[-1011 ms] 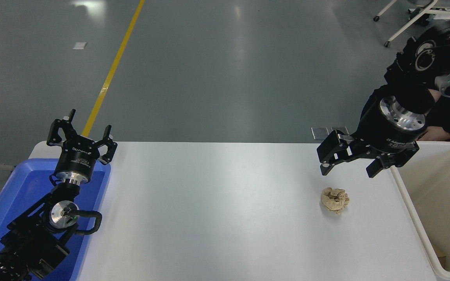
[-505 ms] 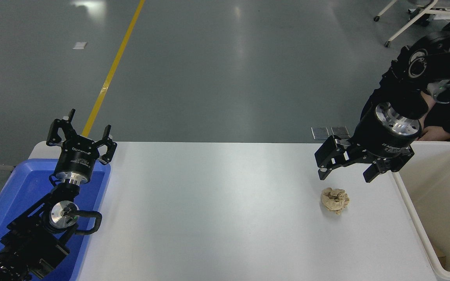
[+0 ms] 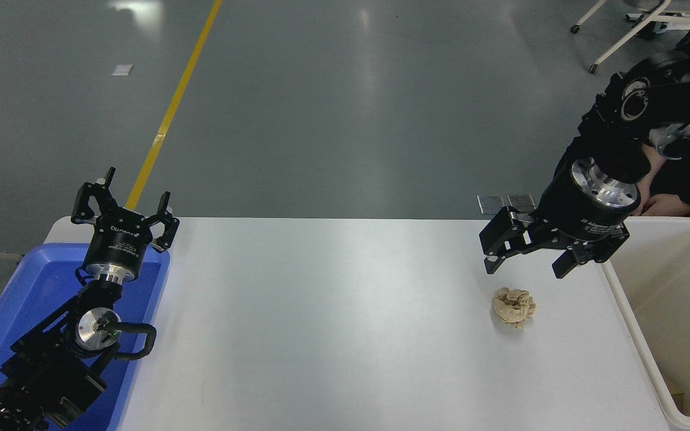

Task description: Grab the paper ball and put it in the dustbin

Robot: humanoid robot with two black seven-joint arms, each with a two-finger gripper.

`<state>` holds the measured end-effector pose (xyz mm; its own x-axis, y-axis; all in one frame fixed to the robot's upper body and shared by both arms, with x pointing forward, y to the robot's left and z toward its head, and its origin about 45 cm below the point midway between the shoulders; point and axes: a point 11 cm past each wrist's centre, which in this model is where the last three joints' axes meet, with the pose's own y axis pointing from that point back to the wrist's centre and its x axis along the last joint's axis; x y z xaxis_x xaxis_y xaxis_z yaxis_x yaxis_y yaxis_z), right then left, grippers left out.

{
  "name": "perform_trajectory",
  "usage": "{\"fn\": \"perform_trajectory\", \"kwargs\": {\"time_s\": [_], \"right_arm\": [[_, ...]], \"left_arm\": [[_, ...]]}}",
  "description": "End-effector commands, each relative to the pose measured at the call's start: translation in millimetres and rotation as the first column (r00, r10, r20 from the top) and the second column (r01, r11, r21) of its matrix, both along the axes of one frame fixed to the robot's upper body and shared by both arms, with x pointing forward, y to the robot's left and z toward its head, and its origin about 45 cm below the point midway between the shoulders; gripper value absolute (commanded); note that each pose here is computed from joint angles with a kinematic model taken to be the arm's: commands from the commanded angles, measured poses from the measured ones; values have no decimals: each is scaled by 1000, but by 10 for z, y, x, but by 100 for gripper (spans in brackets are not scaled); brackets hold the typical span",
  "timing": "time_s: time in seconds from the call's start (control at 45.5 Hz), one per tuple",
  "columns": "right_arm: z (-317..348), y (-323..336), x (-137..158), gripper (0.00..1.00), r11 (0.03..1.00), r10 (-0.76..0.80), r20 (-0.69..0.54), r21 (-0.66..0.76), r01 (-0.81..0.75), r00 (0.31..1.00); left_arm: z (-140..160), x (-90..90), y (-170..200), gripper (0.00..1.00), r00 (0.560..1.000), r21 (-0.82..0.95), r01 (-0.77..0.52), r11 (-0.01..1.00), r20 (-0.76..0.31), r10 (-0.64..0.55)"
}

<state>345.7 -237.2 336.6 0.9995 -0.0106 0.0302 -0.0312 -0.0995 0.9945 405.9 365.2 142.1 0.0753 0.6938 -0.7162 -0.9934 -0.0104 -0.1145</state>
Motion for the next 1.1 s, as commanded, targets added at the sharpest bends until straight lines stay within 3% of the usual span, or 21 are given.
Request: {"fn": "perform_trajectory", "kwargs": {"time_s": [0.0,0.418,1.077], "right_arm": [[19,-11,13,100,1000,-3,7,-3,3,1000],[44,1,27,100,1000,0,15,-4,1,1000],[-225,-308,457,100,993,-116,82,-18,118,990]], "left_arm": [[1,2,-6,98,1000,0,1,1000,0,-1],[1,2,-6,98,1000,0,1,1000,0,-1],[5,3,2,98,1000,0,1,1000,1,-1]]}}
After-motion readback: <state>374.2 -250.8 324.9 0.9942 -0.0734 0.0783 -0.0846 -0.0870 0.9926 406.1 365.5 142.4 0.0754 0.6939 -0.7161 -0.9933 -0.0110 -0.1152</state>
